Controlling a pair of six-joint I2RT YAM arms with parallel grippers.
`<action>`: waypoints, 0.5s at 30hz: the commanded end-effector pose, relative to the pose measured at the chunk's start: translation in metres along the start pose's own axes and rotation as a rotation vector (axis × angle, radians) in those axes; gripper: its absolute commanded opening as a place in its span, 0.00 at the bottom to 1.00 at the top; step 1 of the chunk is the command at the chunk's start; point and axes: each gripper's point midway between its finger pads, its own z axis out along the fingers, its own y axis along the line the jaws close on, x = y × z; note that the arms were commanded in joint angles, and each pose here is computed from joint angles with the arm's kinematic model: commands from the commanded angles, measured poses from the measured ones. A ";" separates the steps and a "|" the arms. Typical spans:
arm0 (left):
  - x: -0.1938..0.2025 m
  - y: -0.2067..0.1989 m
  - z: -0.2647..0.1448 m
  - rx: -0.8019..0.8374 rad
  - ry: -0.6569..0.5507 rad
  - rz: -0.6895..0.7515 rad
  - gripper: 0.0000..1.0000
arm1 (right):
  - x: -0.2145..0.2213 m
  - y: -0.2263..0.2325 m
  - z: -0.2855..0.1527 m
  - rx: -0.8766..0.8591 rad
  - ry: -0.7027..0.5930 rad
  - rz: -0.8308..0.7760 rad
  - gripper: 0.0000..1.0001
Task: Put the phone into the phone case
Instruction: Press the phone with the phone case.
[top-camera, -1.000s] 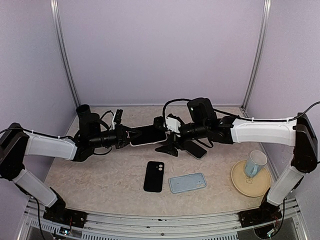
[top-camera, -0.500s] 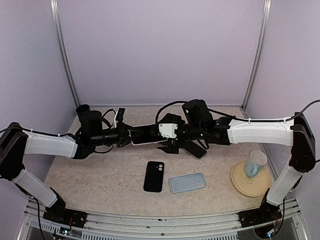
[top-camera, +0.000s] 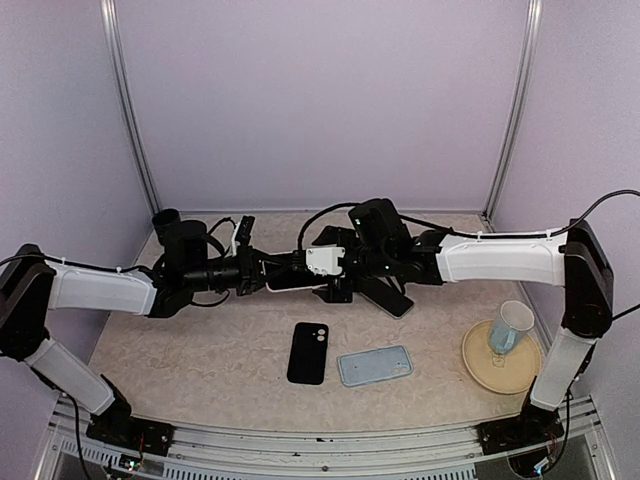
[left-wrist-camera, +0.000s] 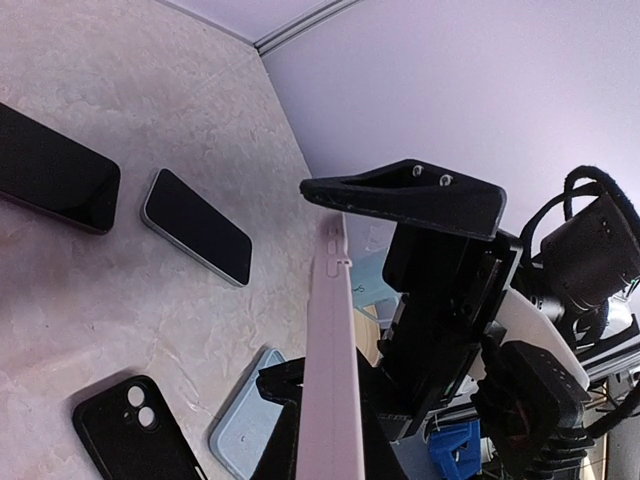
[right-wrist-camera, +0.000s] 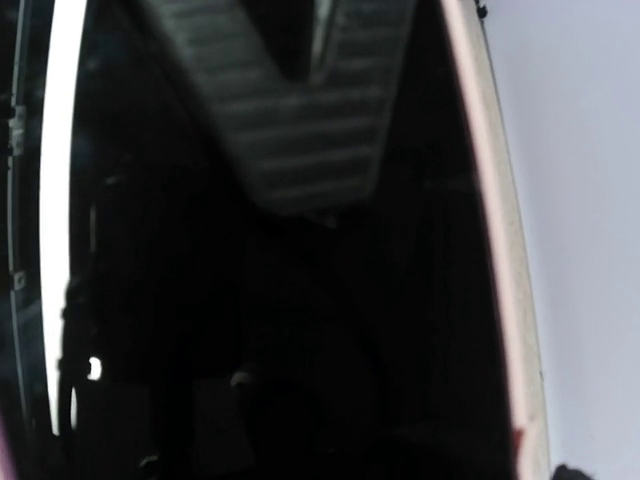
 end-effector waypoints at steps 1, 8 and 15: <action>-0.011 -0.025 0.006 0.066 -0.012 0.069 0.00 | -0.010 -0.001 0.001 -0.020 -0.009 -0.002 0.98; -0.009 -0.025 0.007 0.060 -0.008 0.073 0.00 | -0.009 0.003 0.002 -0.053 0.003 0.011 0.87; -0.006 -0.022 0.009 0.049 -0.006 0.079 0.00 | -0.018 0.013 0.002 -0.133 -0.025 0.070 0.84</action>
